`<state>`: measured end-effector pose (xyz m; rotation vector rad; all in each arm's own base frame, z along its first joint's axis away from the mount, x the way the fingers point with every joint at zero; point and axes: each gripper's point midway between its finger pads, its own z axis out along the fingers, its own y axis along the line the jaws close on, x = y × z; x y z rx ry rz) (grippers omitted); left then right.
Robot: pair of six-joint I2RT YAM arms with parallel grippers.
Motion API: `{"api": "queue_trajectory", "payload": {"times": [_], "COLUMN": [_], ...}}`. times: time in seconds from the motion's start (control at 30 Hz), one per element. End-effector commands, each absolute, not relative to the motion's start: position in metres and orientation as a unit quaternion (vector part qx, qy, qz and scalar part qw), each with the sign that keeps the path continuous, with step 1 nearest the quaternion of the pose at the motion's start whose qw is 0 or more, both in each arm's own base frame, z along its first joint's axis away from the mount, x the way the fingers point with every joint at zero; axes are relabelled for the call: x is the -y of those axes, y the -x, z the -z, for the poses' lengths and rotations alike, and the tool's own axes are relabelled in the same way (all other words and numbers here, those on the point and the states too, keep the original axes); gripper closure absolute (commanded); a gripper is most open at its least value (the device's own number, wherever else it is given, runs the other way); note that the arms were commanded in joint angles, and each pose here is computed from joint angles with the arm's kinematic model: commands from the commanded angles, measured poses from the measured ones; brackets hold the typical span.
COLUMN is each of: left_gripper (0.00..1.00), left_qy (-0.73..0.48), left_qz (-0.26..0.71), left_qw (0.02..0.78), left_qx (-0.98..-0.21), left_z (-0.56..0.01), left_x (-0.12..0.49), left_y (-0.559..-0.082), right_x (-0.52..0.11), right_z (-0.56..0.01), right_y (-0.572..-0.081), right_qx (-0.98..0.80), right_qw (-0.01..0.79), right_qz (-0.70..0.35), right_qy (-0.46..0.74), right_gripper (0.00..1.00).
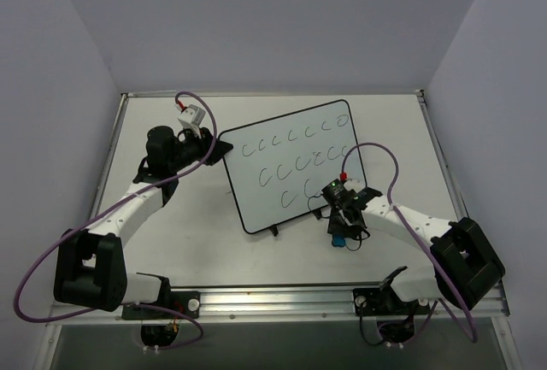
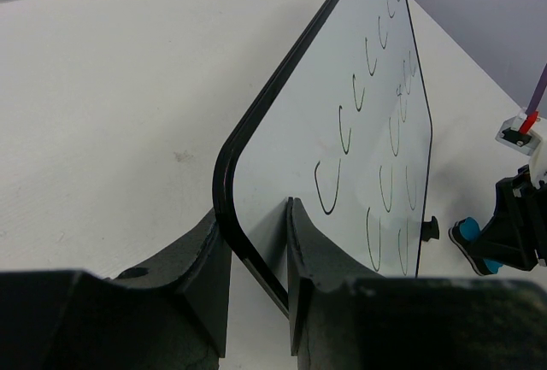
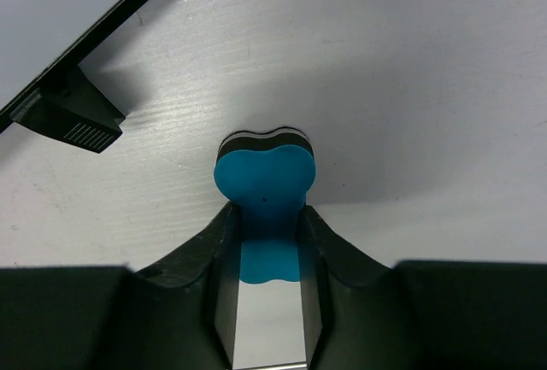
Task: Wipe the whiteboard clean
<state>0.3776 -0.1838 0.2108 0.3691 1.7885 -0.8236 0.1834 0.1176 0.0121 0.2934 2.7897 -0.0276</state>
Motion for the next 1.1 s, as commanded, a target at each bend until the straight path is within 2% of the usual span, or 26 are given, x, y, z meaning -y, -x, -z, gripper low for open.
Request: {"api": "queue_trajectory", "payload": {"times": [0.0,0.03,0.23,0.3,0.53,0.73,0.83,1.07], "left_gripper": [0.98,0.98,0.98,0.98,0.98,0.98,0.98,0.98], "left_qy": [-0.212,-0.212,-0.213,-0.214,-0.216,-0.217,-0.216,-0.216], "left_qz": [0.249,0.249,0.248,0.247,0.242,0.223,0.217,0.172], "left_qw": [0.566,0.566,0.566,0.567,0.568,0.575,0.572,0.623], "left_qx": [-0.756,-0.756,-0.757,-0.756,-0.756,-0.757,-0.761,-0.731], "left_z": [-0.195,-0.195,-0.194,-0.195,-0.197,-0.197,-0.188,-0.180], "left_x": [0.166,0.166,0.166,0.166,0.164,0.157,0.154,0.143], "left_y": [-0.390,-0.390,-0.390,-0.390,-0.390,-0.389,-0.388,-0.385], "right_x": [-0.110,-0.111,-0.117,-0.122,-0.133,-0.153,-0.162,-0.210], "right_z": [-0.012,-0.013,-0.028,-0.039,-0.081,-0.132,-0.136,-0.136], "right_y": [-0.179,-0.179,-0.186,-0.191,-0.209,-0.250,-0.267,-0.298], "right_qx": [-0.980,-0.980,-0.975,-0.971,-0.956,-0.926,-0.921,-0.907], "right_qw": [0.168,0.170,0.196,0.217,0.280,0.371,0.387,0.407], "right_qz": [0.029,0.027,0.020,0.009,-0.021,-0.054,-0.050,-0.099], "right_qy": [-0.102,-0.103,-0.102,-0.103,-0.089,-0.039,-0.015,0.042], "right_gripper": [0.83,0.87,0.90,0.94,0.94,0.96,0.96,0.97]}}
